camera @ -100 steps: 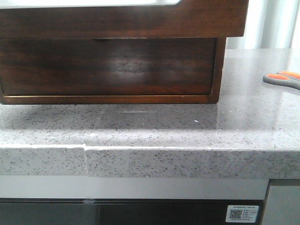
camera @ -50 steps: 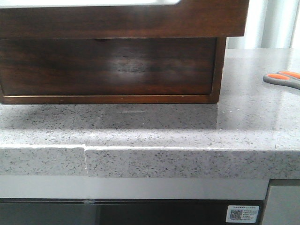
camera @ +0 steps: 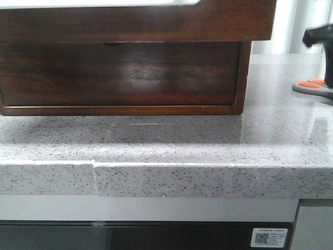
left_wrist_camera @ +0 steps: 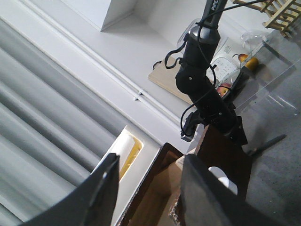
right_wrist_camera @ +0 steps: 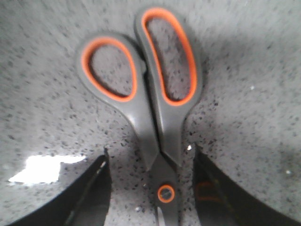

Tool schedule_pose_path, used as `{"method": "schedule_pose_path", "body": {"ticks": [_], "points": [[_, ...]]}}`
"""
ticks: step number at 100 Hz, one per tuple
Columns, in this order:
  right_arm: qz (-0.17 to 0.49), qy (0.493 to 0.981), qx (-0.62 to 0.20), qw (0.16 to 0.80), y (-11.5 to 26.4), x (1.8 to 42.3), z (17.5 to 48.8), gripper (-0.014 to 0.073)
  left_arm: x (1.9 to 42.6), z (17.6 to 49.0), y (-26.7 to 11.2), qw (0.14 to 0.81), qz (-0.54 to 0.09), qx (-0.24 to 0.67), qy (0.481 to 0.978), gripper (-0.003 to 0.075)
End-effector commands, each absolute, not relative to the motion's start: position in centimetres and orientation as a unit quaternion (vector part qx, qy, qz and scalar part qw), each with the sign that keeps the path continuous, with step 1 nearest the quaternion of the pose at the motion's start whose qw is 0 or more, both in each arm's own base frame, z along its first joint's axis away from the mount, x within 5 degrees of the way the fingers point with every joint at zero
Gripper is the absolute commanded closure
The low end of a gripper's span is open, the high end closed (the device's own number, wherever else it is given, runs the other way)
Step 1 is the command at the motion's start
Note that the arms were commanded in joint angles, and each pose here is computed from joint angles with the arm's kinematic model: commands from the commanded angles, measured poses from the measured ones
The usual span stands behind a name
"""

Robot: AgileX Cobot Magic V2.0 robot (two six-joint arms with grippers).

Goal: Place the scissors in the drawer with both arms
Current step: 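Grasp the grey-and-orange scissors with the right gripper and lift them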

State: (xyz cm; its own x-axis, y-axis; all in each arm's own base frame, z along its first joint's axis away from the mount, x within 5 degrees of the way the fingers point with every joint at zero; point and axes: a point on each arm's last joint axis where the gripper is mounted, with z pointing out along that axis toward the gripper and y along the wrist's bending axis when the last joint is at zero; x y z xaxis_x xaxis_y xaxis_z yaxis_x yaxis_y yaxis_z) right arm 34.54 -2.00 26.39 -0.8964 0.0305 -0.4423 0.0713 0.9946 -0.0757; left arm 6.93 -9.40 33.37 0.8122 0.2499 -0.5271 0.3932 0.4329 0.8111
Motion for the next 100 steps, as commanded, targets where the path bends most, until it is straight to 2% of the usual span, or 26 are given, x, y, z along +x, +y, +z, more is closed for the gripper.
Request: {"method": "schedule_pose_path", "body": {"ticks": [1,44,53,70,85,100], "points": [[-0.055,0.964,0.017,0.26,-2.2,35.0,28.1,0.0248,6.7,34.7,-9.3,0.809,-0.07,0.504,0.295,0.0426],[-0.055,0.971,0.014,0.23,-2.3,36.2,25.3,0.0258,6.7,34.7,-9.3,0.809,-0.07,0.504,0.295,0.0426],[-0.056,0.972,0.014,0.226,-2.3,36.2,25.2,0.0343,6.7,34.7,-9.3,0.809,-0.07,0.504,0.295,0.0426],[-0.056,0.975,0.015,0.215,-2.3,36.0,25.2,0.0676,6.7,34.7,-9.3,0.809,-0.07,0.504,0.295,0.0426],[-0.057,0.975,0.016,0.216,-2.3,35.5,25.9,0.0673,6.7,34.7,-9.3,0.809,-0.07,0.504,0.295,0.0426],[-0.054,0.96,0.02,0.273,-2.2,33.9,29.8,0.0674,6.7,34.7,-9.4,0.809,-0.071,0.504,0.294,0.0426]]}}
